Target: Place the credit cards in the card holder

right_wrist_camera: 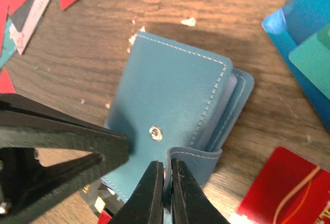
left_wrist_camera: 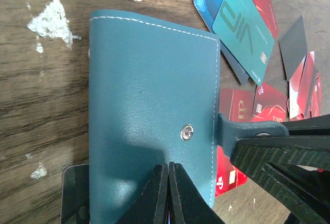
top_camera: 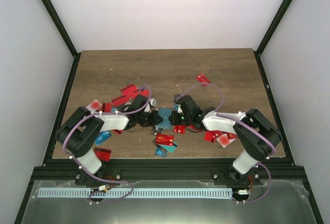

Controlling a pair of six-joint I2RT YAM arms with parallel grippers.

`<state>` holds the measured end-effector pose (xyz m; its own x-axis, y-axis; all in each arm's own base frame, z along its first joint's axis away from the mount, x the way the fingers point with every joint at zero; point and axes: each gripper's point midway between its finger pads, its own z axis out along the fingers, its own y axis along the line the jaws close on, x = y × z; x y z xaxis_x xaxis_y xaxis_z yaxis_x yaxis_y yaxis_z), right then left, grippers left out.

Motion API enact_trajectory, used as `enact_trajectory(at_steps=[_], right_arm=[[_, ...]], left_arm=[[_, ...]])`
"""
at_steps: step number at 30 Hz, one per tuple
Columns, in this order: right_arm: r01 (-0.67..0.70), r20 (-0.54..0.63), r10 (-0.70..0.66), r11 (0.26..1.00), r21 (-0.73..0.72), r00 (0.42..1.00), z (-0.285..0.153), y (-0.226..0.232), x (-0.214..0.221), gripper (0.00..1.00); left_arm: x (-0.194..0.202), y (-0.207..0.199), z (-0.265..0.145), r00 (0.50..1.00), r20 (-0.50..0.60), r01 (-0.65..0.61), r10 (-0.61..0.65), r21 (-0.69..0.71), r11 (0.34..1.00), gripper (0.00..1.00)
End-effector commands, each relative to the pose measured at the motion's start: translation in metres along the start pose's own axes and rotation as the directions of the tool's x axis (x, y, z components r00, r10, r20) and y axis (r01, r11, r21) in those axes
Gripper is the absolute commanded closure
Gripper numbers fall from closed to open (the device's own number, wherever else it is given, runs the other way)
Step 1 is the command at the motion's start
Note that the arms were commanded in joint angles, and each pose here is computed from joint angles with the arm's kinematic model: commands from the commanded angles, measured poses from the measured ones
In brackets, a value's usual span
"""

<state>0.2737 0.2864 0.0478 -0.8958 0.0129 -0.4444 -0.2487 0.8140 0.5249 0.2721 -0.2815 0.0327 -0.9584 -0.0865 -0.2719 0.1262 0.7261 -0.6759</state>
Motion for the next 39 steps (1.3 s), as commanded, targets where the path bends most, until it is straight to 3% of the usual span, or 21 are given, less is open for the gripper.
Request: enact_trajectory(at_steps=[1, 7, 16, 23, 30, 34, 39], right_arm=[[0.008, 0.036, -0.006, 0.999, -0.048, 0.999, -0.001, 0.022, -0.026, 0.99], [0.002, -0.005, -0.002, 0.998, -0.066, 1.0, 0.02, 0.029, -0.032, 0.99], [0.013, -0.046, -0.017, 0.996, -0.09, 0.999, 0.036, 0.03, -0.027, 0.68], [0.013, -0.057, -0.02, 0.993, -0.12, 0.998, 0.033, 0.029, -0.025, 0.65], [0.003, -0.071, -0.013, 0.992, -0.127, 0.997, 0.036, 0.025, -0.019, 0.67], [-0.003, -0.074, -0.007, 0.991, -0.135, 0.997, 0.037, 0.025, -0.019, 0.85], [-0.002, -0.07, -0.008, 0.99, -0.138, 0.998, 0.035, 0.026, -0.02, 0.89]], left_arm=[[0.014, 0.029, 0.007, 0.999, -0.04, 0.007, -0.012, -0.127, 0.992, 0.96], [0.017, 0.03, 0.007, 0.999, -0.045, 0.006, -0.012, -0.123, 0.992, 0.96], [0.014, 0.024, 0.007, 0.999, -0.048, -0.02, 0.016, -0.096, 0.995, 0.96], [-0.002, 0.014, -0.015, 0.999, 0.023, -0.03, 0.033, -0.097, 0.995, 0.95], [-0.027, 0.007, -0.049, 0.986, 0.161, -0.022, 0.038, -0.1, 0.995, 0.86], [-0.033, 0.005, -0.053, 0.982, 0.186, -0.019, 0.033, -0.075, 0.997, 0.84], [-0.035, 0.008, -0.042, 0.986, 0.16, -0.027, 0.038, -0.068, 0.997, 0.84]])
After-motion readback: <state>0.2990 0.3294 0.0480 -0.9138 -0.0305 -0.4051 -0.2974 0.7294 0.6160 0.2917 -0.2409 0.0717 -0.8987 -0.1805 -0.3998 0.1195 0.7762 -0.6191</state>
